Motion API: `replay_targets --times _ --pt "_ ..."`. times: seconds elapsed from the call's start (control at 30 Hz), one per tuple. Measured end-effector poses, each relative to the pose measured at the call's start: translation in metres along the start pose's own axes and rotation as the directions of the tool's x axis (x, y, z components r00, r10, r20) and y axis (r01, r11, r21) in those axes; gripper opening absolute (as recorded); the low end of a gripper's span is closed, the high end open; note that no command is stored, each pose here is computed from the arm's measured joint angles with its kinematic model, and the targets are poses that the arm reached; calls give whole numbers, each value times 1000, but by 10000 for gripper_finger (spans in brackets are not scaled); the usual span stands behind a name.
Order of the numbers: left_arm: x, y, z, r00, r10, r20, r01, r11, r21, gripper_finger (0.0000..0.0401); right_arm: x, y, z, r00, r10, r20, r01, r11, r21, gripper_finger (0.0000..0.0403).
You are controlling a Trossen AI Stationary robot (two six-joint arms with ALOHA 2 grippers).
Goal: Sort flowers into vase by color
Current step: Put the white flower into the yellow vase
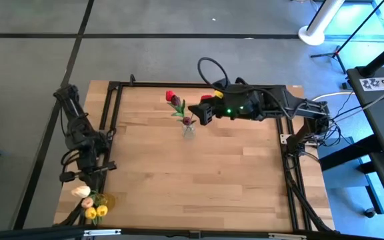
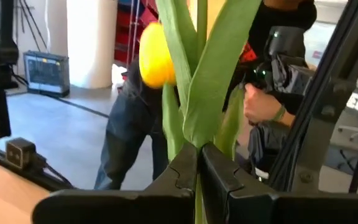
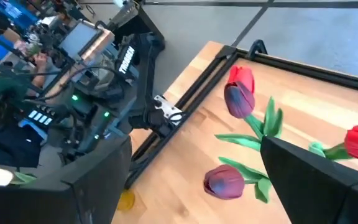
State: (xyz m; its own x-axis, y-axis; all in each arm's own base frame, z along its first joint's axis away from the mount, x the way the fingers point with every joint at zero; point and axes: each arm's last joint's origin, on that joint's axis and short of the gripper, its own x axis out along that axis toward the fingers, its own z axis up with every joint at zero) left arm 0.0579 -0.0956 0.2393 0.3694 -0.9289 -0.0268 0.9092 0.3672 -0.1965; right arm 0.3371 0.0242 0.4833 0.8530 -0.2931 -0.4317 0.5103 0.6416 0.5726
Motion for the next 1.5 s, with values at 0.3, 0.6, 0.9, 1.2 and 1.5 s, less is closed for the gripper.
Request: replay_targets --times 0.3,0.6,0.9,1.2,1.5 --pt "3 -2 -15 998 -53 -35 50 996 -75 3 15 1 -5 998 20 -54 -20 1000 -8 356" --pt "3 -1 -17 998 -41 -51 29 978 -207 62 35 1 -13 997 -18 -73 11 995 -102 356" --pt "3 -2 -22 989 -104 -109 70 957 -281 98 45 -6 -11 995 -36 -93 24 991 -131 356" --pt "1 -3 -29 972 -143 -188 37 878 -477 91 55 -17 0 993 -116 -24 107 962 -251 356" --pt "-1 1 -39 956 -72 -284 -124 778 -616 90 54 -19 1 980 -186 65 197 946 -257 356"
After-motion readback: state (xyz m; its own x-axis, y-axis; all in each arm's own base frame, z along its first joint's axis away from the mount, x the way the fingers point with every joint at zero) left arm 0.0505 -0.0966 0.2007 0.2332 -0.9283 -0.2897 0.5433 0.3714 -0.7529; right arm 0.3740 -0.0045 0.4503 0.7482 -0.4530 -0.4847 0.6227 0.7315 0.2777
